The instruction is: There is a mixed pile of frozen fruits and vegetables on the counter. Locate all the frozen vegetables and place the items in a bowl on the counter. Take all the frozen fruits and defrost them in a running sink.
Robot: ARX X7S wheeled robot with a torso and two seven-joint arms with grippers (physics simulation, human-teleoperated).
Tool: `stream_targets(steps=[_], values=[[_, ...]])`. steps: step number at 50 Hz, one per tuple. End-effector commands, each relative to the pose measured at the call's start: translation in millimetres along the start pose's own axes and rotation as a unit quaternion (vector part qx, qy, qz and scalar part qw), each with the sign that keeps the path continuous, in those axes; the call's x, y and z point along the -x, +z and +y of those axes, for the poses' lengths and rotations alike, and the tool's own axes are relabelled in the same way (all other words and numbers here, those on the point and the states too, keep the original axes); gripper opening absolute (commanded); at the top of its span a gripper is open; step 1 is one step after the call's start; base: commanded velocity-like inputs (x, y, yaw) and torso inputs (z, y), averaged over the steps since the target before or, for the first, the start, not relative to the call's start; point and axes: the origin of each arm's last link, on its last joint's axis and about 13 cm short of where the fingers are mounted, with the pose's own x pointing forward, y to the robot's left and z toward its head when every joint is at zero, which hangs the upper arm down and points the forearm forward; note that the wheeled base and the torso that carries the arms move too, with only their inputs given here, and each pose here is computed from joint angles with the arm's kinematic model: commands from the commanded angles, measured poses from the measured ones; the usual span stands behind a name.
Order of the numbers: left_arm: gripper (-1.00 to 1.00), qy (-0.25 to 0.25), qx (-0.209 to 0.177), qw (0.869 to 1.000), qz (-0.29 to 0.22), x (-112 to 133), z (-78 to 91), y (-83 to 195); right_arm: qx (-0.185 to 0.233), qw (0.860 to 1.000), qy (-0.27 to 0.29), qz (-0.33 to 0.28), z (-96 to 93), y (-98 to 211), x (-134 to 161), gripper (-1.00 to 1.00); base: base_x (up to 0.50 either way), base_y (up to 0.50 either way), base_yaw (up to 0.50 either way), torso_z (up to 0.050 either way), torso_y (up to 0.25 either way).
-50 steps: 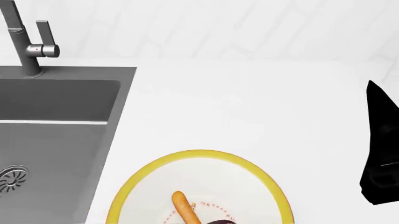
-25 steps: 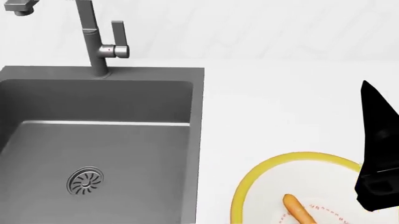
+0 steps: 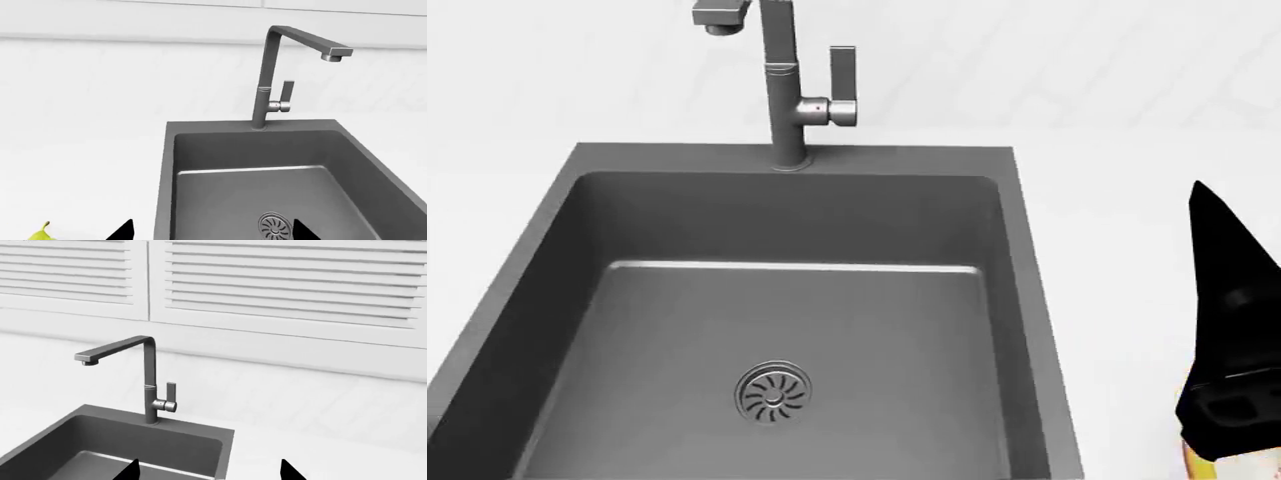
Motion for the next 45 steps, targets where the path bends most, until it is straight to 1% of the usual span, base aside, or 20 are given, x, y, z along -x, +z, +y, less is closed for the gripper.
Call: stream_targets(steps=[1,6,12,18,24,27,29,40,42,45], values=[[1.00,0.008,0.016,1.000,0.000,2.8,1.2,2.4,-0.006,1.000,0.004,-0.001,2.1,-1.4,2.0,1.00,0.00,0.46,0.00,0.000,0.000],[1.00,0.009,0.017,1.000,0.001,3.7,2.3,0.7,-0.008,1.000,0.005,0.004,2.2,-4.6,2.1,1.00,0.00,0.29,0.00,0.000,0.000],[1.00,0.010,0.017,1.000,0.001,4.2,2.7,0.1,-0.006,1.000,0.007,0.006,2.9,-6.1,2.3,1.00,0.00,0.50,0.00,0.000,0.000],[1.00,0.011,0.015,1.000,0.000,4.3,1.2,5.8,-0.006,1.000,0.010,0.005,4.2,-6.3,1.3,1.00,0.00,0.50,0.00,0.000,0.000],[1.00,0.008,0.016,1.000,0.002,3.3,1.8,-0.2,-0.005,1.000,0.010,0.004,4.3,-4.4,1.2,1.00,0.00,0.50,0.00,0.000,0.000],[1.00,0.004,0.014,1.000,0.000,5.3,1.0,0.5,-0.008,1.000,0.011,0.004,4.5,-4.1,1.5,1.00,0.00,0.50,0.00,0.000,0.000],[1.00,0.004,0.014,1.000,-0.001,6.0,1.1,6.2,-0.008,1.000,0.010,0.003,4.2,-4.2,1.5,1.00,0.00,0.50,0.00,0.000,0.000],[1.00,0.003,0.012,1.000,-0.005,7.7,-0.3,4.6,-0.011,1.000,0.010,0.003,5.2,-6.6,2.9,1.00,0.00,0.50,0.00,0.000,0.000],[1.00,0.002,0.011,1.000,-0.006,9.7,0.0,9.1,-0.011,1.000,0.010,0.005,5.1,-7.7,3.2,1.00,0.00,0.50,0.00,0.000,0.000],[1.00,0.003,0.009,1.000,-0.006,7.2,-0.5,7.0,-0.013,1.000,0.010,0.005,5.1,-7.0,3.8,1.00,0.00,0.50,0.00,0.000,0.000]])
